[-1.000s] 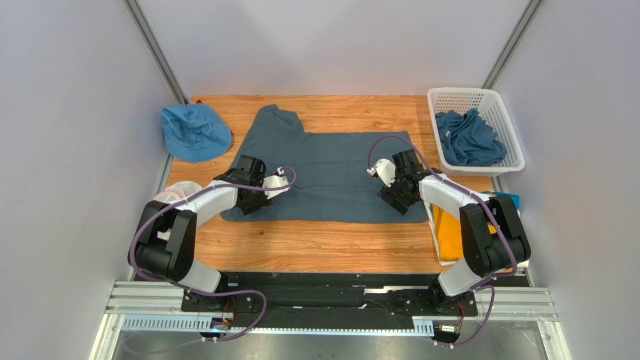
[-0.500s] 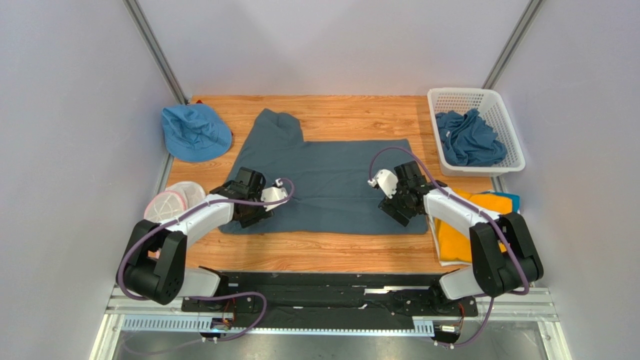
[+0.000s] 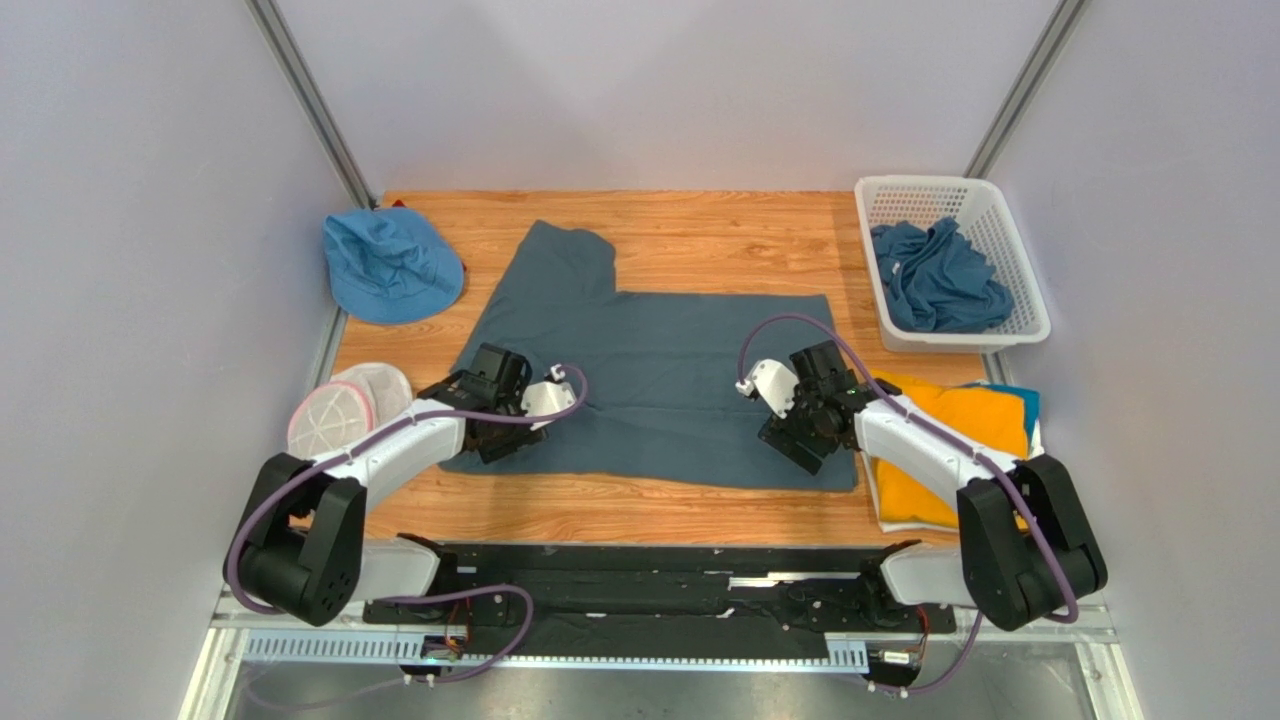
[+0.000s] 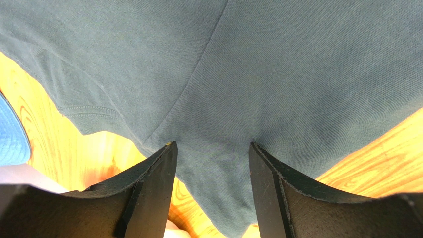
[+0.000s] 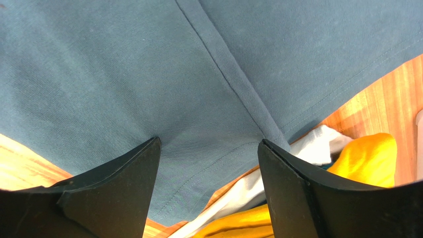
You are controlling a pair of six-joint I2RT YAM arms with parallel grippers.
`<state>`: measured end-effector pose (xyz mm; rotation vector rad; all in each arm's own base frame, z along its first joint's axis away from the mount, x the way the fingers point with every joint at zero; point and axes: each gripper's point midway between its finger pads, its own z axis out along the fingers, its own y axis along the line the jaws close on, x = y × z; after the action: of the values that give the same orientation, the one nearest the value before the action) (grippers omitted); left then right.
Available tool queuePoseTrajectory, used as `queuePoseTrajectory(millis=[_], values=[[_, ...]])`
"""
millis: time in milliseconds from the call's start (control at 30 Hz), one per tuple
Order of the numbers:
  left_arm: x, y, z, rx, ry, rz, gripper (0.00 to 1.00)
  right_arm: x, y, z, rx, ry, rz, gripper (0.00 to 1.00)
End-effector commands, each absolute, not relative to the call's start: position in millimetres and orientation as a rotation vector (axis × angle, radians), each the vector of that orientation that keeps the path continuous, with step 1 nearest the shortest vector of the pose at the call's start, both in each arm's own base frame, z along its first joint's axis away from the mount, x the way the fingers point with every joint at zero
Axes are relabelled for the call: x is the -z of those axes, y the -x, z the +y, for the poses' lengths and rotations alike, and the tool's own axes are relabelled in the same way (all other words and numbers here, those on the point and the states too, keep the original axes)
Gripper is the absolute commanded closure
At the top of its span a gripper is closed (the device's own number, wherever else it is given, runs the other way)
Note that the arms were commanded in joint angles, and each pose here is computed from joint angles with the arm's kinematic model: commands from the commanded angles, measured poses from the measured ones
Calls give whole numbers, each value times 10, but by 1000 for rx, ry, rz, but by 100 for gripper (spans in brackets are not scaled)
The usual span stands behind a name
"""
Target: Fold and stack the t-shirts
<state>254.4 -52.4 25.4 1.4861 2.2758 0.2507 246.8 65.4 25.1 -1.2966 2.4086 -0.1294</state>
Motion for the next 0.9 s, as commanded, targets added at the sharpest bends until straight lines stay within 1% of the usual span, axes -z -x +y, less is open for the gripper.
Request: queuePoseTrajectory(millis=[0, 267, 400, 500, 633, 700, 800, 867], values=[[-159, -2309, -521, -197, -1496, 2337, 35, -105, -2106, 612, 64, 1373, 2496, 23], [-241, -2286, -524, -206, -1480, 2322, 35, -212, -2140, 643, 65, 1363, 2474, 23], [-418, -2343, -547, -213, -1461, 2289, 35, -435, -2286, 691, 88, 1329, 2430, 22], [-652, -2441, -609, -209, -1435, 2239, 34, -606, -2383, 713, 106, 1305, 2398, 21], [-1048, -2643, -742, -193, -1390, 2153, 32, -927, -2631, 793, 132, 1246, 2333, 20], [-1153, -2734, -783, -198, -1391, 2125, 32, -1003, -2721, 811, 146, 1229, 2318, 19], [-1351, -3019, -873, -239, -1373, 2047, 30, -1104, -2997, 795, 199, 1172, 2291, 17], [-1533, -3263, -971, -261, -1344, 1973, 28, -1153, -3273, 771, 213, 1091, 2292, 16]])
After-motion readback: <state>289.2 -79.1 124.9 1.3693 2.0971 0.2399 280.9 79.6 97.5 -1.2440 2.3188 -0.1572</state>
